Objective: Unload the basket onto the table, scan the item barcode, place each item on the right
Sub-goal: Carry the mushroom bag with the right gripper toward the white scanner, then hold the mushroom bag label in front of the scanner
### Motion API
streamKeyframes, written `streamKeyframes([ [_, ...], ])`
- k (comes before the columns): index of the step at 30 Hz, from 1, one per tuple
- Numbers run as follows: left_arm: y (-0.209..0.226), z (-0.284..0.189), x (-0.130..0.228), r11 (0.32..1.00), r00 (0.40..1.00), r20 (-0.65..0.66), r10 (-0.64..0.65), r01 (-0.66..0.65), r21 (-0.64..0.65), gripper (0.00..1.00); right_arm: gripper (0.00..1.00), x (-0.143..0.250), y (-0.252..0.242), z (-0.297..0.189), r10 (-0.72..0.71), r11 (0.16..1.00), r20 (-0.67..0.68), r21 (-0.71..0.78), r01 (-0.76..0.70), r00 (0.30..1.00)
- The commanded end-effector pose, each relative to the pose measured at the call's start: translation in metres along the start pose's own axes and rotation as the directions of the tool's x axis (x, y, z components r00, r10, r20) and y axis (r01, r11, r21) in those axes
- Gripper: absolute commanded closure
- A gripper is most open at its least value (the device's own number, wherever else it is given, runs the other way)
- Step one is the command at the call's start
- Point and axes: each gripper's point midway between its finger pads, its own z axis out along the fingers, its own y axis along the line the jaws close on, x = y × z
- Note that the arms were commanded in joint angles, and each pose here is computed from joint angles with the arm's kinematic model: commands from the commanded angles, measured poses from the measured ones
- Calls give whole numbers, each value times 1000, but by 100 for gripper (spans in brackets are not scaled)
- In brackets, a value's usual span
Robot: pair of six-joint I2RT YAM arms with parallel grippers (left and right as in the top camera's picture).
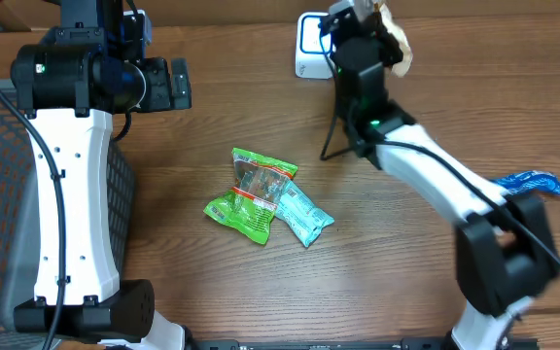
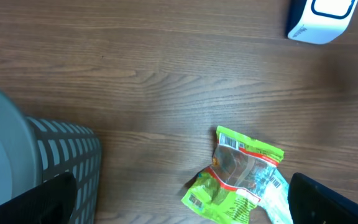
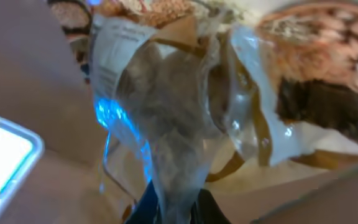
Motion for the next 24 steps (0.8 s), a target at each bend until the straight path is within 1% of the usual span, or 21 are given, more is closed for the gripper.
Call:
streamKeyframes([
  [1,3,-7,-5,1000,1000,26,15,-15,-11,0,96,11,0,9,-270,955,-55,108,275,961],
  [2,3,-7,-5,1000,1000,26,15,-15,-11,0,96,12,8,12,-303,946,-38,110,305,952],
  [3,3,-7,-5,1000,1000,26,15,-15,-11,0,96,17,27,17,-375,923,-13,91,375,927],
  [7,3,-7,-5,1000,1000,26,15,-15,-11,0,96,33,57,26,-474,879,18,72,472,880],
  [11,3,-7,-5,1000,1000,26,15,-15,-11,0,96,39,71,31,-500,863,55,111,493,864],
  [18,3,-7,-5,1000,1000,26,15,-15,-11,0,96,43,107,35,-535,843,171,52,535,827],
  [24,3,-7,-5,1000,1000,26,15,-15,-11,0,96,30,115,56,-524,851,175,68,521,833],
])
